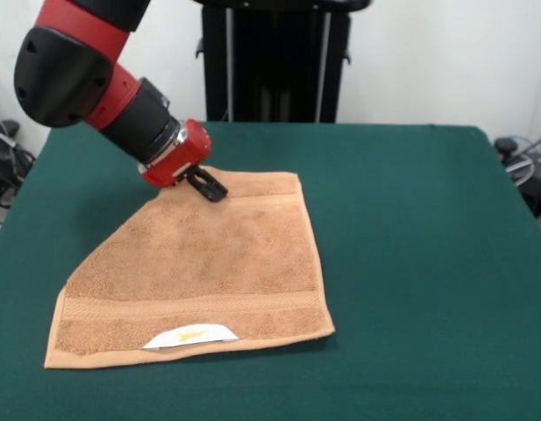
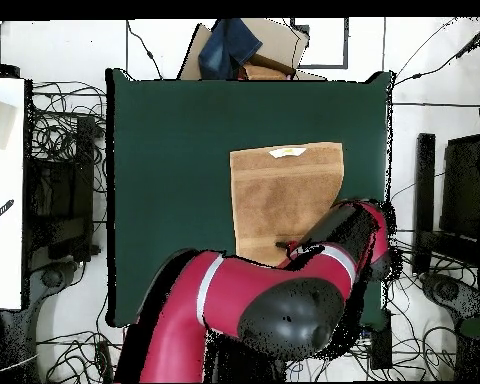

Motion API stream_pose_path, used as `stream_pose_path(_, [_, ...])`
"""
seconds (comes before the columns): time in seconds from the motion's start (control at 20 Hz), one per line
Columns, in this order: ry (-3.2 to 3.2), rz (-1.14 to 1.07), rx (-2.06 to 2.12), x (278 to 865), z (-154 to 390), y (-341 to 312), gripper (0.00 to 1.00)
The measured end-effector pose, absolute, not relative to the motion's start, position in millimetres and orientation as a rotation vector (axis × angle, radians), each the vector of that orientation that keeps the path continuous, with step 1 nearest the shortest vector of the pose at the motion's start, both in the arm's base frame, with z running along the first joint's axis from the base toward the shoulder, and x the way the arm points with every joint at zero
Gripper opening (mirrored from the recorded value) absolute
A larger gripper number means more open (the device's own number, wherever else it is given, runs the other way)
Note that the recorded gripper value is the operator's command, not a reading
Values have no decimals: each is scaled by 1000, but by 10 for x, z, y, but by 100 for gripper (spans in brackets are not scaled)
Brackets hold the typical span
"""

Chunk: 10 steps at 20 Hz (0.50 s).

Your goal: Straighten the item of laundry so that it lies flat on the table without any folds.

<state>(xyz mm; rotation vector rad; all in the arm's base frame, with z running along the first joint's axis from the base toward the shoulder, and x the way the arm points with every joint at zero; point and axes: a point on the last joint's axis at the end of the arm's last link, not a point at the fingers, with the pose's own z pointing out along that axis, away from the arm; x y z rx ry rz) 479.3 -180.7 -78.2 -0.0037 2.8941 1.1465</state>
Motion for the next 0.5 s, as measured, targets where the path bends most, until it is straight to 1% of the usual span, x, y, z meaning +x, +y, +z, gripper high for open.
stream_pose_path(0.5, [2902,1144,-19,4803,-775,-1777,0])
